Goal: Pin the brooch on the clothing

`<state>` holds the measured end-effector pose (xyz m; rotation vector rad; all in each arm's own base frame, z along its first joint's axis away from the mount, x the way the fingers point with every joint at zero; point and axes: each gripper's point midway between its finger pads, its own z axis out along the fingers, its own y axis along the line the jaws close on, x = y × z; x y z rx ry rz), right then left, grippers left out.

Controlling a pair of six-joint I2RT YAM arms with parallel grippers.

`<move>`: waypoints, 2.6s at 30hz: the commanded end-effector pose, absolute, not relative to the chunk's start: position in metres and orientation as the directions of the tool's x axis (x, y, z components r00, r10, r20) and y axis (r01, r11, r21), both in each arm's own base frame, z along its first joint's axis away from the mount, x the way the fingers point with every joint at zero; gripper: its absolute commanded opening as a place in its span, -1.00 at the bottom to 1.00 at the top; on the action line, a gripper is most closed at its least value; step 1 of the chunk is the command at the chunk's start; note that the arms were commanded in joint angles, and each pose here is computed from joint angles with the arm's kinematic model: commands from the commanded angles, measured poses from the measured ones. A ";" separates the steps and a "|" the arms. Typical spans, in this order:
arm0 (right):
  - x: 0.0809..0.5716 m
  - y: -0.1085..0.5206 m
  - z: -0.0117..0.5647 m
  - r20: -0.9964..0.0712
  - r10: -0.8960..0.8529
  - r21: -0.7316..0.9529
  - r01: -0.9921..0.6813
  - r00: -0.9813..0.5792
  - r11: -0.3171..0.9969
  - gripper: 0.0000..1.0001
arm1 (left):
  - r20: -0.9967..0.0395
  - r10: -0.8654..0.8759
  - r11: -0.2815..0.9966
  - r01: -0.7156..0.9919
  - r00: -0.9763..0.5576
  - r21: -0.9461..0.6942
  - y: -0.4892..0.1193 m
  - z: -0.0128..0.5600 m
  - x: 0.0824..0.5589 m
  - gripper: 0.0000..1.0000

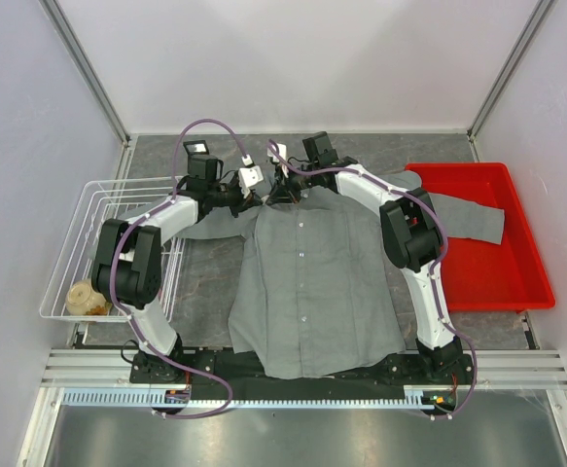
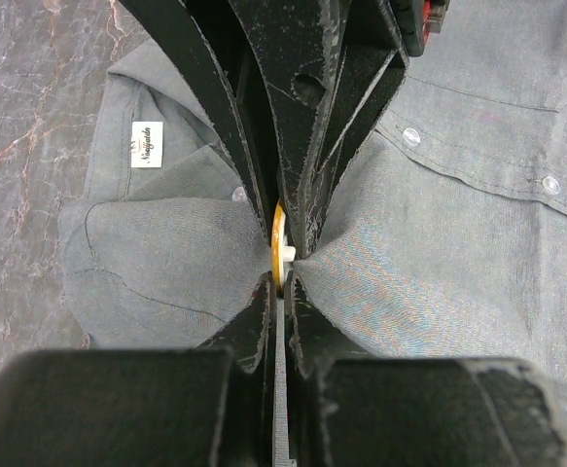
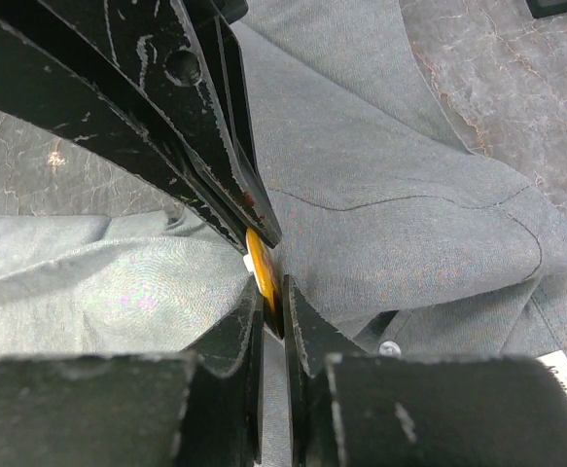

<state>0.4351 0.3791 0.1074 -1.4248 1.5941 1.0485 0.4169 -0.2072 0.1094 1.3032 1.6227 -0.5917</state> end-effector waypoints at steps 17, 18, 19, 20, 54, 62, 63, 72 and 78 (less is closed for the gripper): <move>0.479 0.364 0.160 -0.986 -0.164 -0.031 -0.987 0.005 0.156 -0.57 | -0.898 0.440 0.234 0.968 -0.023 0.090 -0.218 0.113 0.394 -0.96; 0.481 0.363 0.164 -0.988 -0.151 -0.046 -0.986 0.022 0.159 -0.57 | -0.899 0.438 0.238 0.967 -0.026 0.088 -0.218 0.113 0.395 -0.96; 0.482 0.362 0.165 -0.989 -0.147 -0.049 -0.986 0.026 0.161 -0.57 | -0.899 0.436 0.243 0.967 -0.034 0.081 -0.216 0.112 0.396 -0.96; 0.481 0.361 0.164 -0.989 -0.148 -0.047 -0.986 0.023 0.160 -0.56 | -0.899 0.436 0.248 0.966 -0.038 0.079 -0.216 0.113 0.397 -0.96; 0.517 0.269 0.128 -0.868 -0.428 0.023 -0.881 -0.252 0.473 0.73 | -0.741 0.608 0.512 0.854 -0.287 0.090 -0.200 0.102 0.435 -0.96; 0.515 0.214 0.096 -0.745 -0.486 0.076 -0.781 -0.458 0.620 0.72 | -0.593 0.716 0.519 0.849 -0.369 0.098 -0.245 0.090 0.404 -0.67; 0.516 0.210 0.094 -0.736 -0.483 0.084 -0.772 -0.474 0.630 0.72 | -0.611 0.686 0.538 0.841 -0.396 0.059 -0.252 0.097 0.403 -0.54; 0.514 0.193 0.085 -0.703 -0.479 0.101 -0.740 -0.526 0.664 0.66 | -0.687 0.466 0.661 0.736 -0.558 -0.149 -0.233 0.136 0.415 -0.32; 0.518 0.195 0.069 -0.678 -0.459 0.131 -0.708 -0.575 0.694 0.35 | -0.670 0.348 0.781 0.598 -0.656 -0.181 -0.203 0.125 0.453 -0.39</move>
